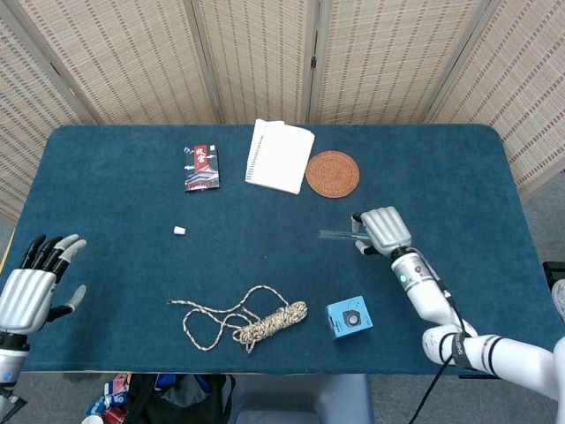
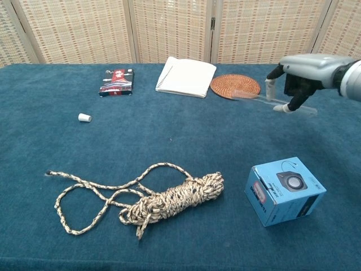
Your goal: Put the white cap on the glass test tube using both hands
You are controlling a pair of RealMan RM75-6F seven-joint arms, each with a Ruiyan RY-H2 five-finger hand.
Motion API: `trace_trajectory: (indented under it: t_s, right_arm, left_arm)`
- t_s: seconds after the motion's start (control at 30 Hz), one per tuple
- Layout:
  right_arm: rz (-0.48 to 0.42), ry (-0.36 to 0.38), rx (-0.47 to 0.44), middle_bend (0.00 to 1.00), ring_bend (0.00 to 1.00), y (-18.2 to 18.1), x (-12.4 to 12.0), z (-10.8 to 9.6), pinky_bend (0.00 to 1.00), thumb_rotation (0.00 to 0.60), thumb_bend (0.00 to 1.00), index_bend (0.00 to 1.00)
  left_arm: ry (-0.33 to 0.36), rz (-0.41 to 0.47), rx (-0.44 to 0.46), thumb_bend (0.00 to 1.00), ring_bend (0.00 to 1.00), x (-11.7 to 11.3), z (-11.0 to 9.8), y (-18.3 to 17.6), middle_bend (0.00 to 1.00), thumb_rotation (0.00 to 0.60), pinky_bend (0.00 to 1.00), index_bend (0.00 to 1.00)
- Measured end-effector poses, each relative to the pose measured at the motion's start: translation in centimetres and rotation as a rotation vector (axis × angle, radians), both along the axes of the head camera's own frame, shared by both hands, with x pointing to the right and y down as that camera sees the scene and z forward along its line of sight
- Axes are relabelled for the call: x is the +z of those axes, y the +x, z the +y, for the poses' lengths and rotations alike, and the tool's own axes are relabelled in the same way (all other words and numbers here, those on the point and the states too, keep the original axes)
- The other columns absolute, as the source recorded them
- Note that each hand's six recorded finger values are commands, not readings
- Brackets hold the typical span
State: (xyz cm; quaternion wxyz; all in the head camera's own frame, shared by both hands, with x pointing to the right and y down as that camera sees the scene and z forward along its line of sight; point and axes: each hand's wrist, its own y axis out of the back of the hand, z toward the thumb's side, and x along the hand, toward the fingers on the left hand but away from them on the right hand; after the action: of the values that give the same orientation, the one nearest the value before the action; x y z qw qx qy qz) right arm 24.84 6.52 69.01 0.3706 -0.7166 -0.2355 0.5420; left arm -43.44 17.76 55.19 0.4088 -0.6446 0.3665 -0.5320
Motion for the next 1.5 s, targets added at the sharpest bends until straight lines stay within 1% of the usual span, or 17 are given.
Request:
trace_trajectory:
  t_s: [0.07,0.13,0.17,0.27,0.43,0.53,0.63,0.7,0.73,0.77,0.83,0.87,0.93,0.97,1.07,1.33,1.5]
  right_arm:
    - [0.001,0.025,0.005,1.00,1.00,1.0,-1.5,-0.1,1.00,0.600,0.67,0.85]
    - [0.003,0.042,0.011,1.00,1.00,1.8,-2.9,-0.2,1.00,0.600,0.67,0.85]
    - [0.005,0.052,0.015,1.00,1.00,2.4,-3.7,-0.2,1.00,0.600,0.67,0.85]
    - [0.014,0.080,0.024,1.00,1.00,3.7,-6.0,-0.1,1.00,0.600,0.67,0.85]
    - [0.041,0.105,0.025,1.00,1.00,5.2,-8.8,0.5,1.00,0.600,0.67,0.85]
    - [0.060,0.108,0.022,1.00,1.00,5.9,-9.7,1.2,1.00,0.600,0.67,0.85]
    - [0.071,0.104,0.025,1.00,1.00,6.5,-10.3,2.0,1.00,0.600,0.67,0.85]
    - [0.075,0.104,0.027,1.00,1.00,6.8,-10.5,2.4,1.00,0.600,0.67,0.85]
    - [0.076,0.104,0.028,1.00,1.00,6.9,-10.5,2.5,1.00,0.600,0.67,0.85]
    - [0.076,0.103,0.028,1.00,1.00,7.0,-10.6,2.7,1.00,0.600,0.67,0.85]
    - [0.077,0.100,0.029,1.00,1.00,7.1,-10.6,2.9,1.00,0.600,0.67,0.85]
    - [0.078,0.099,0.029,1.00,1.00,7.2,-10.6,3.1,1.00,0.600,0.67,0.85]
    - [0.078,0.100,0.028,1.00,1.00,7.3,-10.6,3.2,1.00,0.600,0.67,0.85]
    - [0.077,0.100,0.029,1.00,1.00,7.3,-10.7,3.3,1.00,0.600,0.67,0.85]
    - [0.079,0.101,0.029,1.00,1.00,7.4,-10.8,3.5,1.00,0.600,0.67,0.85]
    - [0.086,0.098,0.043,1.00,1.00,7.9,-10.9,3.9,1.00,0.600,0.67,0.85]
    - [0.093,0.096,0.053,1.00,1.00,8.4,-11.0,4.0,1.00,0.600,0.67,0.85]
  left_arm:
    - [0.012,-0.004,0.034,0.33,0.29,0.3,-1.5,0.5,0.27,0.600,0.22,0.21]
    - [0.015,-0.008,0.066,0.33,0.41,0.7,-2.7,1.0,0.38,0.600,0.39,0.23]
    - [0.011,-0.009,0.087,0.33,0.43,1.1,-3.4,1.4,0.40,0.600,0.41,0.23]
    - [-0.008,-0.010,0.142,0.33,0.59,2.1,-5.2,2.6,0.58,0.600,0.60,0.25]
    - [-0.048,-0.009,0.224,0.33,0.79,3.7,-7.9,5.0,0.78,0.600,0.83,0.27]
    - [-0.093,-0.017,0.260,0.34,0.89,4.9,-8.9,6.2,0.88,0.600,0.90,0.27]
    - [-0.163,-0.034,0.280,0.39,0.94,6.5,-9.4,6.9,0.93,0.600,0.93,0.25]
    - [-0.224,-0.053,0.286,0.41,0.95,7.7,-9.6,7.2,0.94,0.593,0.94,0.23]
    - [-0.252,-0.061,0.285,0.42,0.96,8.3,-9.7,7.3,0.95,0.556,0.94,0.22]
    - [-0.291,-0.072,0.282,0.43,0.96,9.0,-9.7,7.3,0.95,0.499,0.94,0.21]
    - [-0.351,-0.086,0.270,0.46,0.97,10.2,-9.6,7.3,0.96,0.358,0.94,0.18]
    - [-0.391,-0.094,0.257,0.47,0.97,10.9,-9.6,7.2,0.96,0.322,0.94,0.17]
    - [-0.447,-0.102,0.236,0.48,0.98,12.0,-9.5,7.1,0.97,0.267,0.95,0.15]
    - [-0.477,-0.106,0.221,0.48,0.98,12.6,-9.4,7.1,0.97,0.260,0.95,0.14]
    - [-0.526,-0.114,0.192,0.49,0.98,13.9,-9.5,7.1,0.97,0.261,0.95,0.13]
    - [-0.580,-0.147,0.156,0.49,0.98,16.3,-9.6,7.2,0.98,0.292,0.95,0.12]
    - [-0.603,-0.171,0.130,0.49,0.98,17.7,-9.8,7.0,0.98,0.296,0.95,0.12]
